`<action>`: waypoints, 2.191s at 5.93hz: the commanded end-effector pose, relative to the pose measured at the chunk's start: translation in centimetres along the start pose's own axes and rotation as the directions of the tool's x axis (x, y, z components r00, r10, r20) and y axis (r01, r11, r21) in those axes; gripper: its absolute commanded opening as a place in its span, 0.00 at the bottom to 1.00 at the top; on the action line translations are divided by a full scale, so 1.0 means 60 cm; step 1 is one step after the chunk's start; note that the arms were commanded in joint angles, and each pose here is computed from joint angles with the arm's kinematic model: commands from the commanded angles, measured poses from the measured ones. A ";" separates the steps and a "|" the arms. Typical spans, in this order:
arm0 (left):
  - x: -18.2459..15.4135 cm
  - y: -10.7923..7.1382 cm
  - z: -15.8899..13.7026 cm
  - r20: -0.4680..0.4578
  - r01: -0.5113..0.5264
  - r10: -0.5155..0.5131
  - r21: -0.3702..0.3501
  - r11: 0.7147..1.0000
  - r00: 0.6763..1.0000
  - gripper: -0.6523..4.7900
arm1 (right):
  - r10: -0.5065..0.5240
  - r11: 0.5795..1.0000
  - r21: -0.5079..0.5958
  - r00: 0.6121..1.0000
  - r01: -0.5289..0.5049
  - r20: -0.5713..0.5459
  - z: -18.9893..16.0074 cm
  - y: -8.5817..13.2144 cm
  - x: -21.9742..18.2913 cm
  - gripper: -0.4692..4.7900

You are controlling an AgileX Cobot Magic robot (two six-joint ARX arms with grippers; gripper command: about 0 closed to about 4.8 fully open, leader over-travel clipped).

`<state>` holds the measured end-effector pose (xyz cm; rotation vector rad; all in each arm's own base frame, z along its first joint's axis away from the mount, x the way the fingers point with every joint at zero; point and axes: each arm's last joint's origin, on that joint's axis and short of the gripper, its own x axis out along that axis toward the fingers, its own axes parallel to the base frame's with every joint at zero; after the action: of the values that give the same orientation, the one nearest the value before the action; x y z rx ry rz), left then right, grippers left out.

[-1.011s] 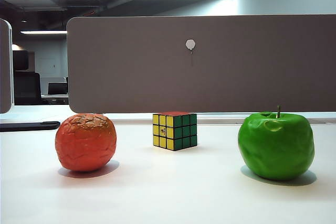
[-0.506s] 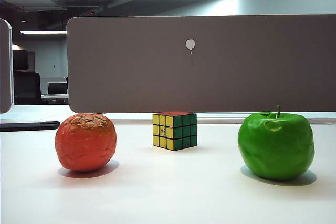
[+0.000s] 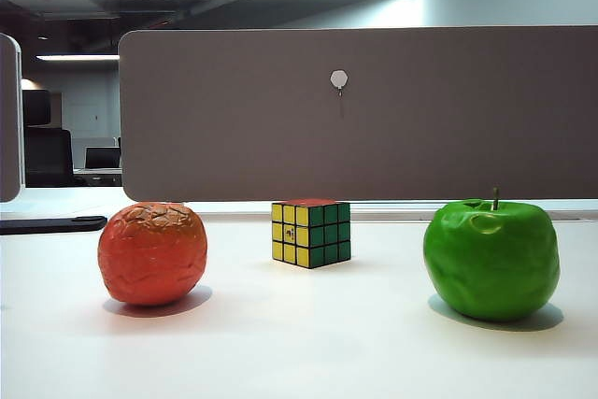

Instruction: Move all the fruits on the tabletop near the face of the Rubik's cube that has the color most similar to each fruit.

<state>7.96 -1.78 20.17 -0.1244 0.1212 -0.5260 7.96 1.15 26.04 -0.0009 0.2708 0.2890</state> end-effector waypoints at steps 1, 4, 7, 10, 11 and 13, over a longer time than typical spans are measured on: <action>0.010 -0.005 0.000 -0.037 0.019 -0.018 0.026 0.999 0.999 0.11 | 0.056 0.998 0.027 0.992 -0.053 -0.109 0.018 -0.005 0.032 0.09; 0.066 -0.017 -0.010 -0.160 0.088 -0.068 0.119 0.989 0.985 0.11 | 0.164 0.982 -0.017 0.902 -0.187 -0.400 -0.011 0.038 0.114 0.09; 0.079 -0.016 0.005 -0.076 0.081 -0.071 0.142 0.986 0.995 0.11 | 0.115 0.985 -0.048 0.844 -0.164 -0.524 -0.034 0.047 0.145 0.09; 0.080 -0.018 0.021 0.021 0.074 -0.079 0.168 0.983 0.997 0.11 | 0.169 0.980 0.029 0.758 -0.194 -0.631 -0.058 0.051 0.171 0.09; 0.080 -0.018 0.021 0.022 0.074 -0.079 0.169 0.983 0.997 0.11 | 0.212 0.972 0.064 0.725 -0.226 -0.655 -0.062 0.053 0.167 0.09; 0.080 -0.018 0.021 0.023 0.060 -0.065 0.168 0.984 0.998 0.11 | 0.396 0.903 0.157 0.633 -0.399 -0.665 -0.074 0.084 0.186 0.09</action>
<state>11.73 -5.03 20.82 0.0285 0.0640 -0.5988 15.33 8.64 18.95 -0.0563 1.0510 0.7278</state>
